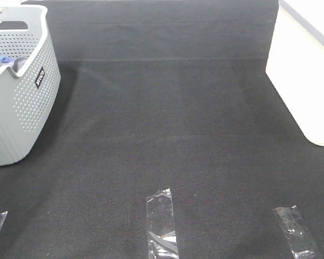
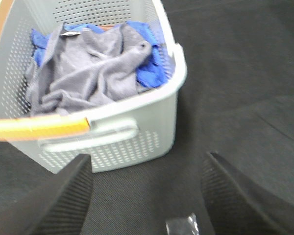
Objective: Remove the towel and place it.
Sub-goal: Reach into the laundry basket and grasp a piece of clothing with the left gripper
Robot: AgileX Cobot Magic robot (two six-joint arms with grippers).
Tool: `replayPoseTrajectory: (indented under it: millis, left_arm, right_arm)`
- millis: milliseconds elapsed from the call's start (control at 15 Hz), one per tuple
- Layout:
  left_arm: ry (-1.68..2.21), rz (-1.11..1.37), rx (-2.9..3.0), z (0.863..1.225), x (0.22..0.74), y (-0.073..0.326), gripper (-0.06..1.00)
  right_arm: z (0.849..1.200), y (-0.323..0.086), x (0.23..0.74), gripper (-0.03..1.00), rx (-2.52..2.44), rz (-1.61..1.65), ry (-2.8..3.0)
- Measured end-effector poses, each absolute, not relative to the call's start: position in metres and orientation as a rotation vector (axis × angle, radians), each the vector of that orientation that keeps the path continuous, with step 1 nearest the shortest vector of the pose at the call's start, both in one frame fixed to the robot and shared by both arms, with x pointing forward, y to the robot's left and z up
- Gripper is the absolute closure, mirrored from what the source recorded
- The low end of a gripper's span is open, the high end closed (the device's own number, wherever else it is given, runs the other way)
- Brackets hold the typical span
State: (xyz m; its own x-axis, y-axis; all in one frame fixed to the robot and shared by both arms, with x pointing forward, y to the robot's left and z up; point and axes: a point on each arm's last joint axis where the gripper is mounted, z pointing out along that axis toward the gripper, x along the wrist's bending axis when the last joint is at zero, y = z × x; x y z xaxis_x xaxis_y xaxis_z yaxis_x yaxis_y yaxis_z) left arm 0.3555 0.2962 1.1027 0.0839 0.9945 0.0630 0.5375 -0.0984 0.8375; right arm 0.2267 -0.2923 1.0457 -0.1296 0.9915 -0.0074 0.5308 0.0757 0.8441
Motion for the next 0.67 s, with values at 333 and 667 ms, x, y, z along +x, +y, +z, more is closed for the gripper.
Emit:
replayPoseTrajectory:
  millis: [333, 667]
  left_arm:
    - [1.756, 0.81, 1.839, 1.122, 0.457, 0.3, 0.33]
    - [1.925, 0.83, 2.022, 1.107, 0.543, 0.309, 0.33]
  right_arm:
    - [1.046, -0.292, 0.227, 0.22, 1.516, 0.946, 1.734]
    - [1.046, -0.292, 0.227, 0.22, 1.516, 0.946, 1.734]
